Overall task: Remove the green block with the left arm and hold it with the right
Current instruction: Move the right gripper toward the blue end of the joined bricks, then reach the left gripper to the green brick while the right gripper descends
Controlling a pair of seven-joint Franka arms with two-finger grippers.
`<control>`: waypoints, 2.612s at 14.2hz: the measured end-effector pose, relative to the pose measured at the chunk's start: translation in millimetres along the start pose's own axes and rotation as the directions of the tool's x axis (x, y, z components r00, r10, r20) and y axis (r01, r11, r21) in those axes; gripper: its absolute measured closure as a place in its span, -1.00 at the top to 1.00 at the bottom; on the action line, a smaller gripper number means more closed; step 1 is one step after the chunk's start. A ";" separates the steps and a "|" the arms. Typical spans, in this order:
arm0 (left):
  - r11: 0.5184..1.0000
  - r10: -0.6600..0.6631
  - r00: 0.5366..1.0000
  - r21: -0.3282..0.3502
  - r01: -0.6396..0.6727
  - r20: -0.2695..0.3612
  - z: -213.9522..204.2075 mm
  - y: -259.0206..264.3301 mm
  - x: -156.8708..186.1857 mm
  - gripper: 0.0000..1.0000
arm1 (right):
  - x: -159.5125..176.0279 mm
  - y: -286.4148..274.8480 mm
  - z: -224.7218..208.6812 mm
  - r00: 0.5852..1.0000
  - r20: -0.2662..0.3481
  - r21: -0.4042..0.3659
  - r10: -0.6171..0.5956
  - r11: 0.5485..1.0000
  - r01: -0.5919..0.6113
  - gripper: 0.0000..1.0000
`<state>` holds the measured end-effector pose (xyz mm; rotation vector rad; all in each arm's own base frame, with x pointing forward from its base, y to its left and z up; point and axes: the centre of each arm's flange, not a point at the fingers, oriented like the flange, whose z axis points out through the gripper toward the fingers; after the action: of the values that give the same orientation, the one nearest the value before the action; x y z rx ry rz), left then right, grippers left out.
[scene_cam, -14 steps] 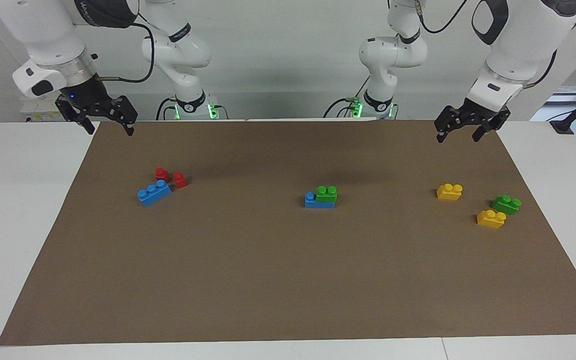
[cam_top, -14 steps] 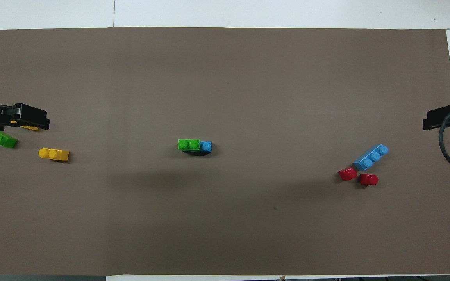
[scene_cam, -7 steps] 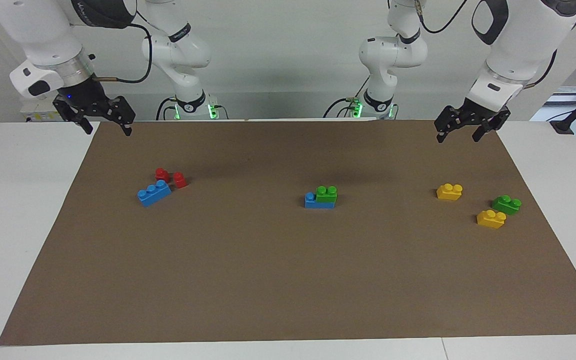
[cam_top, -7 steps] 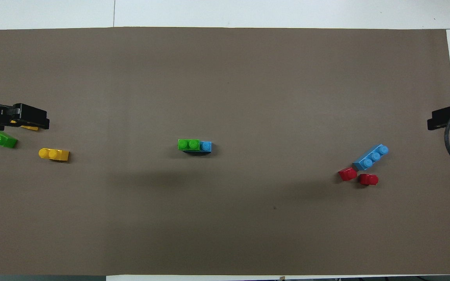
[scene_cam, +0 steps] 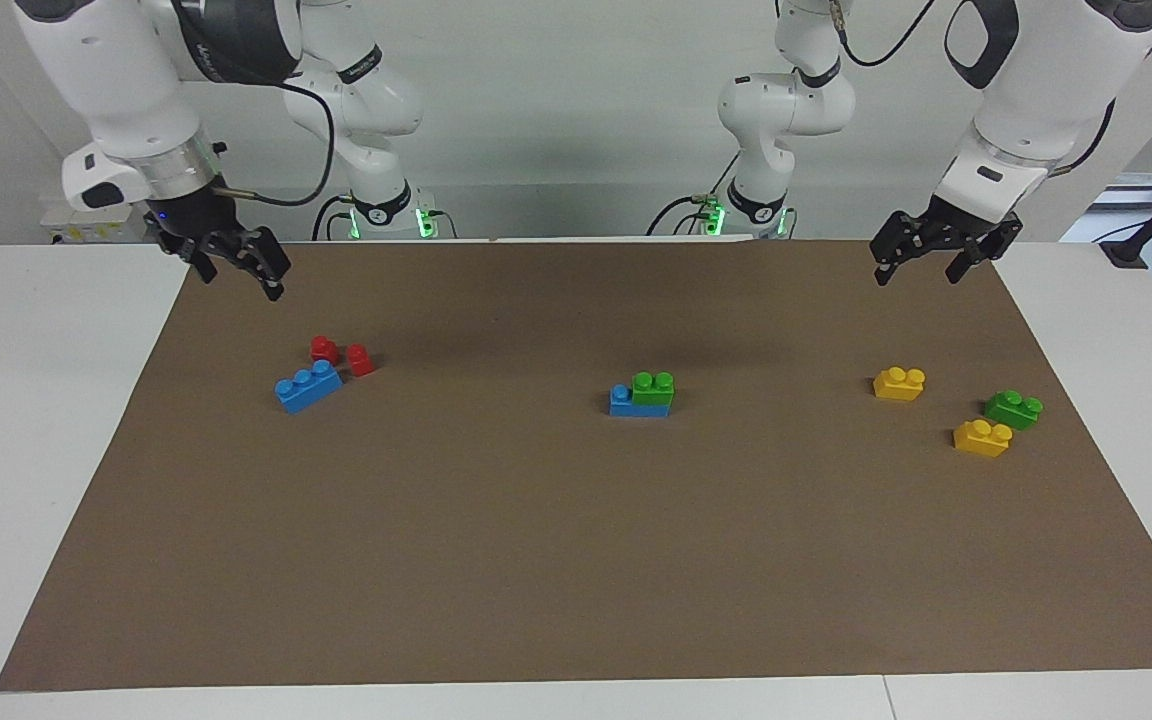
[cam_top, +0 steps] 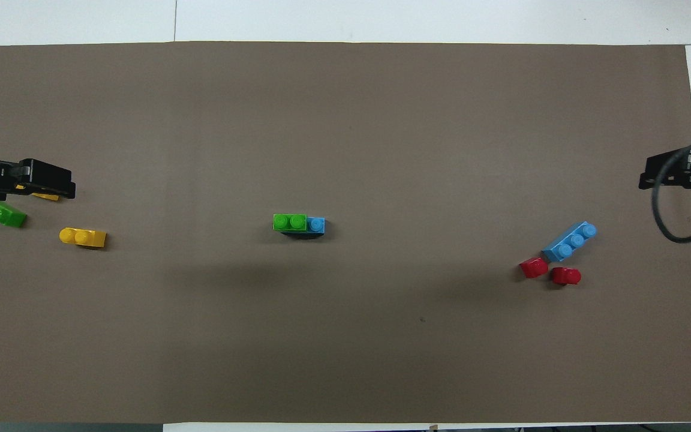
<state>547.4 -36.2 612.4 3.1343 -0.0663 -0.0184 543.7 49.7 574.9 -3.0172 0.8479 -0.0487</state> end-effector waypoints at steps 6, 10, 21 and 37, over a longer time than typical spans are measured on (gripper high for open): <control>1.000 0.007 1.000 0.000 -0.007 0.001 -0.3 3.9 -0.4 1.00 | -51.0 -83.5 66.6 0.838 0.182 0.061 0.514 0.845 -0.531 0.99; 1.000 0.020 1.000 0.000 -0.020 -0.005 -4.3 11.3 -3.2 1.00 | -73.5 -124.7 104.5 0.717 0.296 0.055 0.631 0.738 -0.672 0.91; 0.968 -0.250 0.968 -0.001 0.250 0.004 -6.5 -13.6 -8.7 1.00 | -138.3 -202.2 192.5 0.557 0.427 0.046 0.713 0.598 -0.800 0.81; 0.107 -0.993 0.111 -0.096 0.990 0.032 128.3 221.8 -66.4 1.00 | -193.5 -249.6 283.4 0.497 0.457 0.074 0.738 0.525 -0.848 0.84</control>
<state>470.2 -255.8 486.3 2.3135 1.9879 0.0380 517.6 363.1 290.0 -1.9482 1.8857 0.3635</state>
